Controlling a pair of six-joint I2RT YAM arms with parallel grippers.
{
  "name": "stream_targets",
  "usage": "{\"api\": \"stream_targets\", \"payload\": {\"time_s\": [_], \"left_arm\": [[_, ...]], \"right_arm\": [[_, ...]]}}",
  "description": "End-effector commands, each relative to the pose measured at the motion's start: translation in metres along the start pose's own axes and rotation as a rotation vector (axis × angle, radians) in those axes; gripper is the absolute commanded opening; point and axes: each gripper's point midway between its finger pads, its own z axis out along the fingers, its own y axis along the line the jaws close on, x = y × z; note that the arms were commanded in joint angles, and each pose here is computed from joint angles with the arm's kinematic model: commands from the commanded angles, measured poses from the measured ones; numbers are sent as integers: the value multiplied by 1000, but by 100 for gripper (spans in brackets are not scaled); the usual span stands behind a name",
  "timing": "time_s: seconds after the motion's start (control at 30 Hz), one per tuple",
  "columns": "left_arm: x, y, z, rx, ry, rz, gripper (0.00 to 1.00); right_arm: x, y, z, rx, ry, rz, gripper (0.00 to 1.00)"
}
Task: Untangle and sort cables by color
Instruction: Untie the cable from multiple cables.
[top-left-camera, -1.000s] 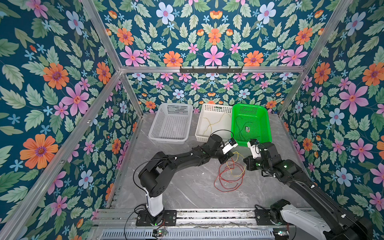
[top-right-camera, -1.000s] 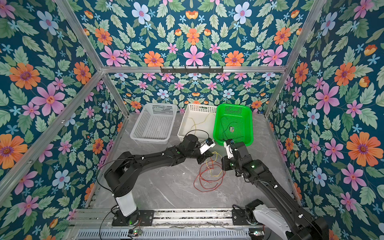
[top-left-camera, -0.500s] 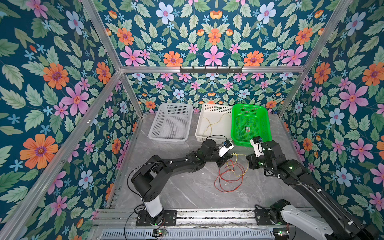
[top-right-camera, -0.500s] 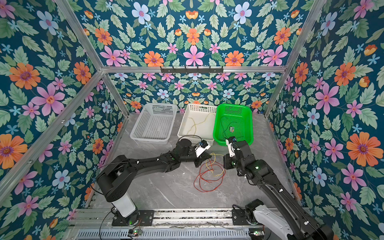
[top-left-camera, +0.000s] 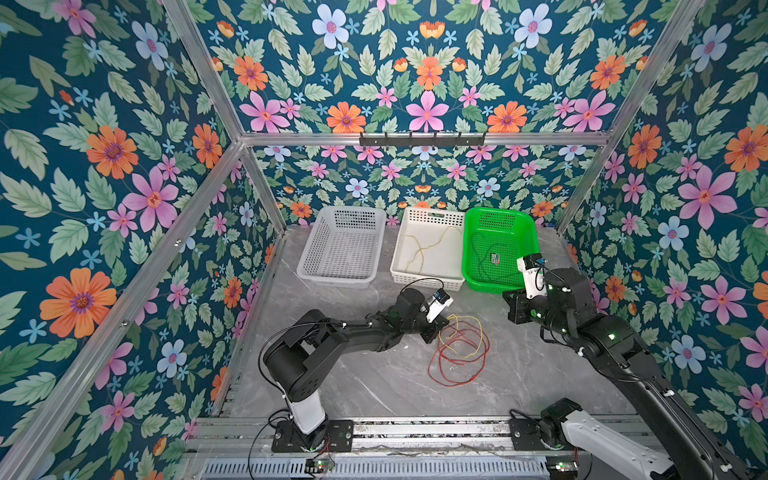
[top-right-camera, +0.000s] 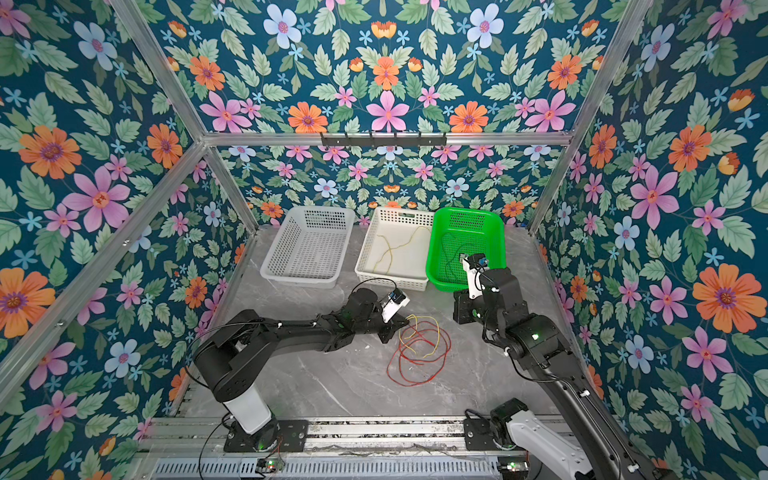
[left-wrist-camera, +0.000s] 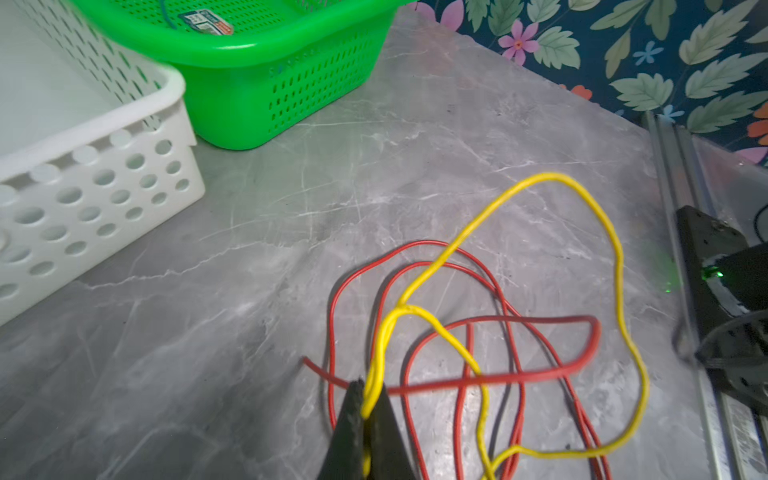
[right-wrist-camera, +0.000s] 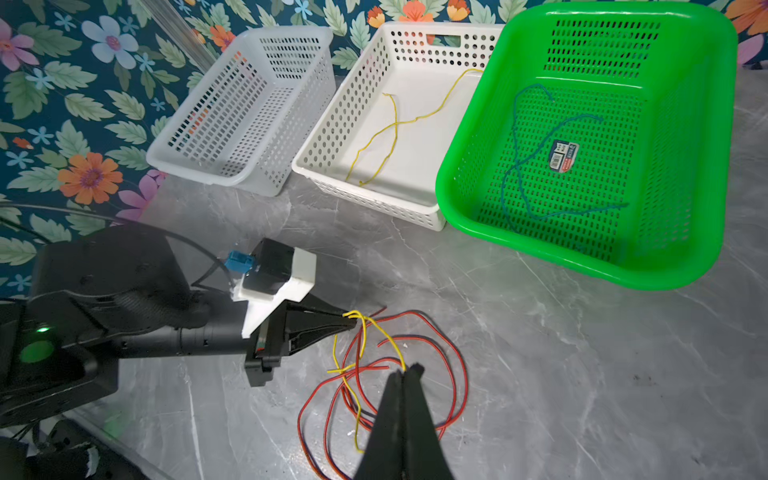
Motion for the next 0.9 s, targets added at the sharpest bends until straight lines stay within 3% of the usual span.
{"api": "stream_targets", "payload": {"time_s": [0.0,0.07,0.17,0.3,0.67,0.87], "left_arm": [[-4,1,0,-3,-17,-9,0],[-6,-1,-2,3,-24,-4,0],[-15,-3,-7,8,-45,7,0],[-24,-6,-16,4,-70,22,0],[-42,-12,-33,-1,-103,44,0],[-52,-16,-40,14,-129,54,0]], "right_arm": [[-2,7,-1,-35,-4,8,0],[8,5,6,-29,48,10,3],[30,3,24,-32,141,16,28],[54,7,44,-89,191,35,45],[61,26,61,-220,196,31,53],[65,32,76,-261,242,-3,50]]}}
